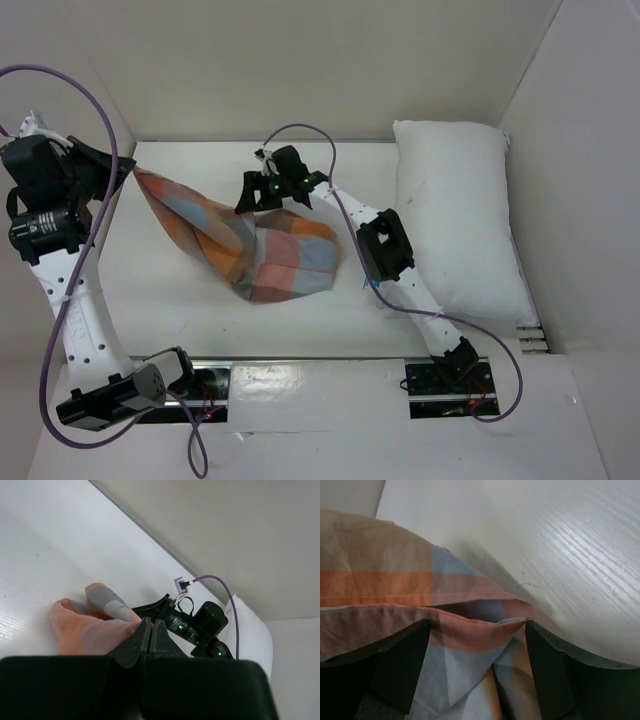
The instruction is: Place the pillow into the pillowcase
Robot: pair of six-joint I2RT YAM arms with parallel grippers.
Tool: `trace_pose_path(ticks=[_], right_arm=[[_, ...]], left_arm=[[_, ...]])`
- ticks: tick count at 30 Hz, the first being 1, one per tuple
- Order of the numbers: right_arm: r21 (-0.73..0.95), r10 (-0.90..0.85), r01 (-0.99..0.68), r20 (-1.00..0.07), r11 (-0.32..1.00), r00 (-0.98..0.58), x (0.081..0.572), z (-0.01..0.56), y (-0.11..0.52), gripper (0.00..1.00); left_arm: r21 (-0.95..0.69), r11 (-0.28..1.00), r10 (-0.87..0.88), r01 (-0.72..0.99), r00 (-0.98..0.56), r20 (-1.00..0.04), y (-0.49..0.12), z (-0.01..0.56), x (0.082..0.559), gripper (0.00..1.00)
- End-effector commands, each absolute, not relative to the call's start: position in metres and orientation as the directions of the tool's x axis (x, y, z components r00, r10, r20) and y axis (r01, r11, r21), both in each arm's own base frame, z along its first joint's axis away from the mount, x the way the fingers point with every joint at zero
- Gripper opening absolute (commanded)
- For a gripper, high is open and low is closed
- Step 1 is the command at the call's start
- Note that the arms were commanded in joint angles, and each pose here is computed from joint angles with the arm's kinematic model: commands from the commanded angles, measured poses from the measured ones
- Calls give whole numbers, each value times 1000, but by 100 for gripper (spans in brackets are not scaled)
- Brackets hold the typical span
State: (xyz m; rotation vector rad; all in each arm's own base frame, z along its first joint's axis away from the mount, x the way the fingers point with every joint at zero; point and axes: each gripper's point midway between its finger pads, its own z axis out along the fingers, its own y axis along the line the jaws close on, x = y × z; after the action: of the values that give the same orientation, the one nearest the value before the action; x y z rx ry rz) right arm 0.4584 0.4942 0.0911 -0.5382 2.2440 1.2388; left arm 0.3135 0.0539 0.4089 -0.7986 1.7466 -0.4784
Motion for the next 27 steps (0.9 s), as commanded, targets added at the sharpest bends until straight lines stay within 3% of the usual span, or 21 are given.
trace_pose_path(ticks=[1, 5, 7, 10, 17, 22, 24, 27], right_arm=[[665, -96, -608, -637, 435, -765, 451, 116, 506, 84], [680, -131, -581, -593, 446, -795, 439, 91, 506, 84], [682, -116, -601, -615, 417, -780, 438, 108, 508, 54], [694, -104, -612, -625, 379, -773, 433, 129, 510, 0], [621, 5, -674, -736, 400, -676, 460, 218, 480, 0], [542, 164, -713, -832, 446, -530, 499, 328, 412, 0], [511, 220, -725, -858, 462, -465, 511, 369, 375, 0], [440, 311, -754, -895, 488, -321, 505, 448, 316, 0]], left_arm=[[-663, 698, -709, -269, -137, -691, 58, 417, 313, 0], [-663, 698, -709, -269, -137, -691, 58, 417, 313, 0], [-664, 696, -712, -275, -143, -687, 58, 413, 314, 0], [-664, 696, -712, -275, -143, -687, 58, 413, 314, 0], [-635, 746, -665, -199, -181, -725, 54, 413, 325, 0], [-686, 714, -675, -140, -399, -621, 48, 374, 376, 0], [-720, 693, -661, -39, -432, -613, 36, 392, 384, 0], [-706, 700, -629, 109, -374, -682, 28, 438, 388, 0]])
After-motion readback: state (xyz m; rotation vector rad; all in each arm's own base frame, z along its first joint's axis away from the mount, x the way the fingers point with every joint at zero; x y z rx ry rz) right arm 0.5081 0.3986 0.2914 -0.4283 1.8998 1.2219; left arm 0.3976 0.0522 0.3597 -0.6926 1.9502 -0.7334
